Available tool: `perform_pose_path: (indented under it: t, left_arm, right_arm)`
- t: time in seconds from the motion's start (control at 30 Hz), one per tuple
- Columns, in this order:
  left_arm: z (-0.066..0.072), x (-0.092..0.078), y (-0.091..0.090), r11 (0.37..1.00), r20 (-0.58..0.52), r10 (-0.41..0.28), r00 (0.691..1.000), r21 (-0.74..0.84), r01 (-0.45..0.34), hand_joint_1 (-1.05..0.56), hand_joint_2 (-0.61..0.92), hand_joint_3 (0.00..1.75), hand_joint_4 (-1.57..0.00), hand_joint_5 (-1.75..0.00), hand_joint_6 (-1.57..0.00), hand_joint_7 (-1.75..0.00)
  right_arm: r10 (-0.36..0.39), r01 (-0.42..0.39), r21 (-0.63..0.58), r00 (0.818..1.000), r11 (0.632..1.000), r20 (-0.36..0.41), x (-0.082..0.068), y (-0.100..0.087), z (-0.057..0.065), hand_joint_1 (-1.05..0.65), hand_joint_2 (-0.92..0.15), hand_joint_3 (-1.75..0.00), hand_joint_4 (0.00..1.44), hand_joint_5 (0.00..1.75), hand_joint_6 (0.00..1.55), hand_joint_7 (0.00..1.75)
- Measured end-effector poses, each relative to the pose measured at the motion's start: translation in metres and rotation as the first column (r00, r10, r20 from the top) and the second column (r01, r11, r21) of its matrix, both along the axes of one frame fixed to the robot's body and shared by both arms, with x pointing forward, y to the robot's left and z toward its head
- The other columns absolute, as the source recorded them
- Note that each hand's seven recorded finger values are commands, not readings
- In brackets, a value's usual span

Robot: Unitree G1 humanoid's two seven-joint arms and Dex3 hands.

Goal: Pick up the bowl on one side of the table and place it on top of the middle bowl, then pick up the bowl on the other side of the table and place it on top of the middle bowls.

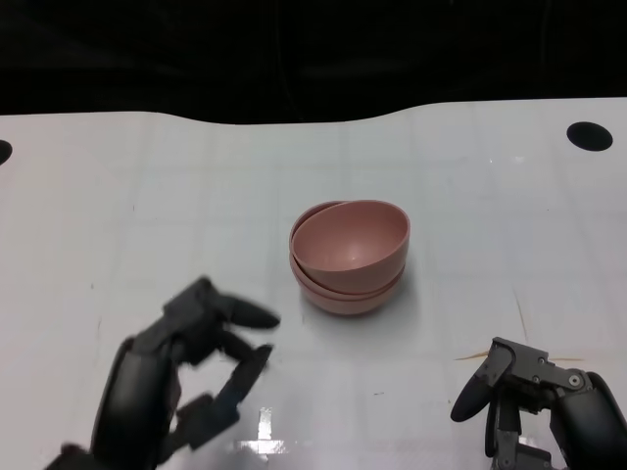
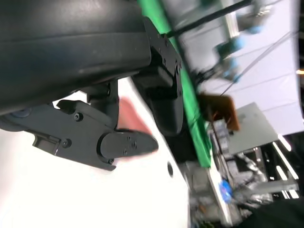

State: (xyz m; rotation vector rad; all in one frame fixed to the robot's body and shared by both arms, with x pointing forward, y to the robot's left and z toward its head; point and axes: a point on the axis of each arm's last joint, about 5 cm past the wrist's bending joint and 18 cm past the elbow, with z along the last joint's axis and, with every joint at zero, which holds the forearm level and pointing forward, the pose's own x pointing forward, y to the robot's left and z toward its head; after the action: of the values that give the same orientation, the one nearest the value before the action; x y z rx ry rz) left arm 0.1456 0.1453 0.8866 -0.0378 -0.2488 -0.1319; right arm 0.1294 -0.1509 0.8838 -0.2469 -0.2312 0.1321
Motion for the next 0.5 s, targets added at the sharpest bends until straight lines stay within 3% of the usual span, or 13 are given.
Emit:
perform_pose_path:
  t: [0.33, 0.5]
  left_arm:
    - [-0.0096, 0.0004, -0.0005, 0.989, -0.057, -0.065, 0.996, -0.136, 0.057, -0.21, 0.50, 1.15, -0.83, -1.74, -0.80, -1.39]
    - [-0.0095, 0.0018, 0.0012, 0.987, -0.056, -0.065, 0.996, -0.150, 0.056, -0.21, 0.50, 1.16, -0.82, -1.75, -0.78, -1.41]
  right_arm:
    - [-0.004, 0.004, 0.012, 1.000, 1.000, 0.003, -0.0020, -0.0044, -0.0002, -0.03, -0.30, -1.54, 0.89, 1.75, 0.82, 1.41]
    - [-0.009, 0.009, 0.011, 1.000, 1.000, 0.014, -0.0021, -0.0058, 0.0004, -0.02, -0.30, -1.55, 0.89, 1.75, 0.82, 1.40]
